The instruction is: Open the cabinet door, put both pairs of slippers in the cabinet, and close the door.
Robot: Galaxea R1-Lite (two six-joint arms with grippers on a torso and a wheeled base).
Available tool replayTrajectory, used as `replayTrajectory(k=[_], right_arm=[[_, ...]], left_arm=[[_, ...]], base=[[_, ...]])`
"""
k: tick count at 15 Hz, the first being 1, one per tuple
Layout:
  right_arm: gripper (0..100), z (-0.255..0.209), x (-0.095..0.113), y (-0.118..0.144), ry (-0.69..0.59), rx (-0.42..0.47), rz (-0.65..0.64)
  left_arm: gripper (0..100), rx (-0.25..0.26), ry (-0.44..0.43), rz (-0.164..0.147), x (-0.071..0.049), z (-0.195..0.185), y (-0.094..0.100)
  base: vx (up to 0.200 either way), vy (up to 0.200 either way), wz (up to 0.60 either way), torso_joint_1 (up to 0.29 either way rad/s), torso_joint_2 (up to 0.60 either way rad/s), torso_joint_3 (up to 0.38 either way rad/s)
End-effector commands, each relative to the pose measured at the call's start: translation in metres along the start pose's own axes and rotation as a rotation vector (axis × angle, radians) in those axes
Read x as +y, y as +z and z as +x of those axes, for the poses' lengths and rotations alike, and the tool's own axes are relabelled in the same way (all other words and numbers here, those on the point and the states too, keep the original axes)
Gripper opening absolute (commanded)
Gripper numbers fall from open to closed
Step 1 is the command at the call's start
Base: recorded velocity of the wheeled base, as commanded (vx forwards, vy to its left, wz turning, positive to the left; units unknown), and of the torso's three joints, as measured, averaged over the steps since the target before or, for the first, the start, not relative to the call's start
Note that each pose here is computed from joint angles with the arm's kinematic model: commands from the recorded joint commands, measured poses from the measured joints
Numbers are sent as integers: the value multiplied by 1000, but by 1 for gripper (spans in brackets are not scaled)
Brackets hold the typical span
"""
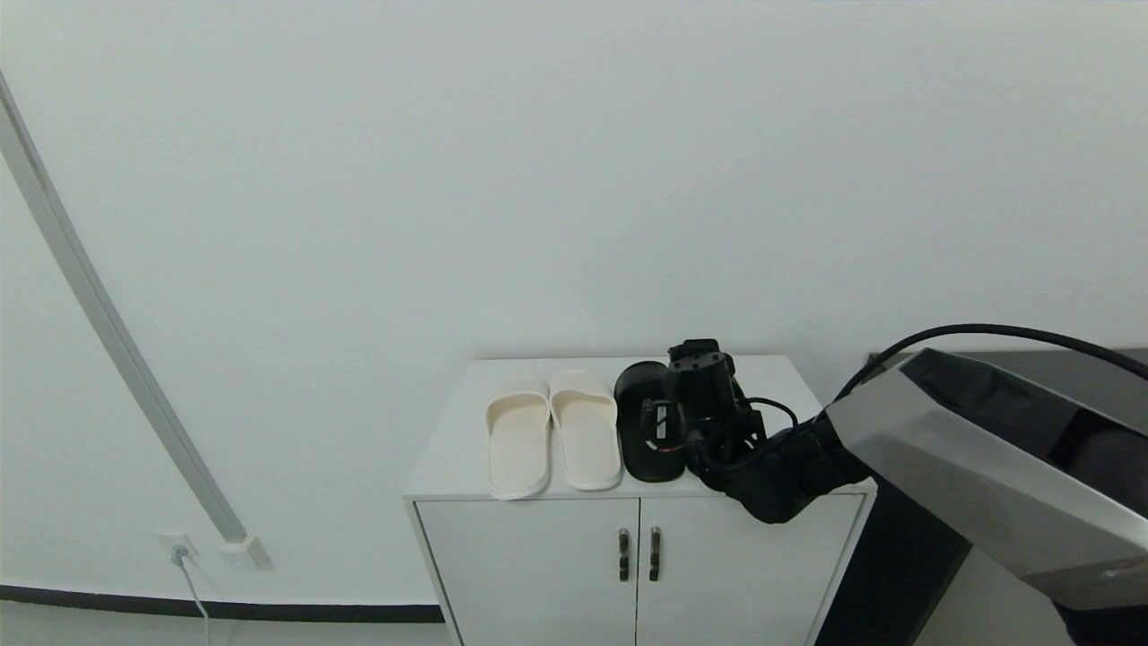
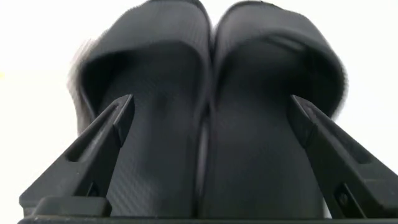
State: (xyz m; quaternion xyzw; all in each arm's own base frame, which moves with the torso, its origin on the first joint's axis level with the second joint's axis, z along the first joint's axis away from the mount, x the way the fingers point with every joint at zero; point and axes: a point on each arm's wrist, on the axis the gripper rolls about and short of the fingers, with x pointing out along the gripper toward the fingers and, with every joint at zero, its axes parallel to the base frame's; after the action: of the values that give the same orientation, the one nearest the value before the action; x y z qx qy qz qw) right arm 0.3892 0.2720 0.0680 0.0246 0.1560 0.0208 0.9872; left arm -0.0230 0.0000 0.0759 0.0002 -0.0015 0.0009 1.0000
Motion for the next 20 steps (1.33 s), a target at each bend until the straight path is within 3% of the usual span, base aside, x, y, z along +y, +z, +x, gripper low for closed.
replayTrajectory(k=[1, 11, 12, 20], right_arm=[[100, 17, 4, -3, -9, -5, 6], [100, 55, 1, -5, -50, -5, 18], [0, 56, 0, -5, -52, -4, 18], [0, 52, 1, -2, -67, -15, 18]], left_arm=[[0, 1, 0, -2, 0, 0, 0], [0, 1, 1, -2, 0, 0, 0], [0, 1, 1, -2, 0, 0, 0], [0, 1, 0, -2, 0, 0, 0]], base=[[0, 0, 0, 0, 0, 0], [0, 0, 0, 0, 0, 0], [0, 0, 0, 0, 0, 0], [0, 0, 0, 0, 0, 0]])
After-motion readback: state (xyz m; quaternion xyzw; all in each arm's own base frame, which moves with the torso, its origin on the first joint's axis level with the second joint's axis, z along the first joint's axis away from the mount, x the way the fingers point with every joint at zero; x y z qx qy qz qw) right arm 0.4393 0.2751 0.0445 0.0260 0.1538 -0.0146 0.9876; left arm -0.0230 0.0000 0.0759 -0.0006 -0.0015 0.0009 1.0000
